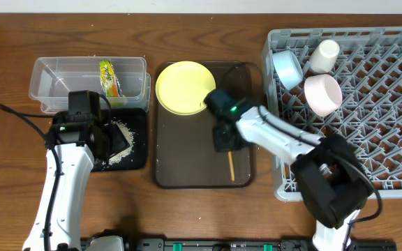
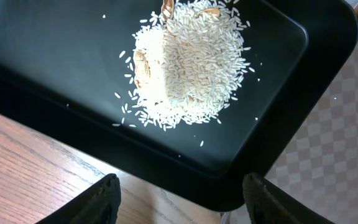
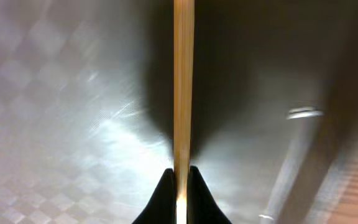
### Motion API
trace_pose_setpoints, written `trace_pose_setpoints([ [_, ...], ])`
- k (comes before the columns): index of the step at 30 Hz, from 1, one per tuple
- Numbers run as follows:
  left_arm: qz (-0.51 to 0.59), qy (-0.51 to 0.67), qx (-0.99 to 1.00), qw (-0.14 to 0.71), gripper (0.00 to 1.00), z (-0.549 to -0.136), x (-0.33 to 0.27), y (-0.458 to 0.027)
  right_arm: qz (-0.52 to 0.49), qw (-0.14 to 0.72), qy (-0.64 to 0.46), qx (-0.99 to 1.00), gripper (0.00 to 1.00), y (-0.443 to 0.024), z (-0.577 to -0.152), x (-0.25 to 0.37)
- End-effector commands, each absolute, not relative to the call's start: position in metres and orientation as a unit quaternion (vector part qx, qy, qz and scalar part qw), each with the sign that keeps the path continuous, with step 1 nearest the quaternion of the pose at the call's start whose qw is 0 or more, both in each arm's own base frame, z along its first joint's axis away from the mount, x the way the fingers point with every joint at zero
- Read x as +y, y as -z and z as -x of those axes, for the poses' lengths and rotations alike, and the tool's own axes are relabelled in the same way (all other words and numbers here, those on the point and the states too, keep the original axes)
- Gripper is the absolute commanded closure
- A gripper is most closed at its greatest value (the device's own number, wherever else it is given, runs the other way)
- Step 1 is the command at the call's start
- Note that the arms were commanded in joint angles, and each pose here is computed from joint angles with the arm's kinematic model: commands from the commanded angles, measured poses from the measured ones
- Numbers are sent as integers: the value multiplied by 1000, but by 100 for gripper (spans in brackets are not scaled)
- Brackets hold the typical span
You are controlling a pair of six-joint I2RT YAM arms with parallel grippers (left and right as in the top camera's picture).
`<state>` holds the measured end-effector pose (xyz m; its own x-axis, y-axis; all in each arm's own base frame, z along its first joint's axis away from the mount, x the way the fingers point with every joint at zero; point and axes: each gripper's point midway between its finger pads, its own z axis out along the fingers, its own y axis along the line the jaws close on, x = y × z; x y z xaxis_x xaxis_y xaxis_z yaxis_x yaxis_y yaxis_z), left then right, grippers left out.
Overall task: Sort waste into correct bins and load items into the dishwasher rack
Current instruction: 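Carry the second chopstick into the rack's left edge and release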
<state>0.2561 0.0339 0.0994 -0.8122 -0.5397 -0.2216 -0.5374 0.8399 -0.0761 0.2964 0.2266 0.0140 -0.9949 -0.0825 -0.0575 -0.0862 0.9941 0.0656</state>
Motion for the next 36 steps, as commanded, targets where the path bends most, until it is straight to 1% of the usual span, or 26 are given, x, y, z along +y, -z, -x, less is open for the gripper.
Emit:
trace_pose_setpoints([
  [1,290,1,949,119,34,-257,37,-101,53,94,-60,992,99,-71,-329,219],
  [7,290,1,949,119,34,-257,37,-101,69,153,-72,983,99,-128,-345,185],
  [11,290,1,949,119,34,-257,37,-101,77,150,-58,984,99,-141,-340,157],
  [14,290,1,949,119,34,-257,37,-101,78,126,-26,989,99,-136,-334,130],
  [18,290,1,949,119,34,-257,37,-101,49,89,16,995,99,-122,-326,97],
  [31,290,1,949,119,34,-257,37,-101,37,52,25,998,99,-77,-308,82],
  [36,290,1,949,119,34,-257,37,-101,36,58,23,997,87,-69,-309,82],
])
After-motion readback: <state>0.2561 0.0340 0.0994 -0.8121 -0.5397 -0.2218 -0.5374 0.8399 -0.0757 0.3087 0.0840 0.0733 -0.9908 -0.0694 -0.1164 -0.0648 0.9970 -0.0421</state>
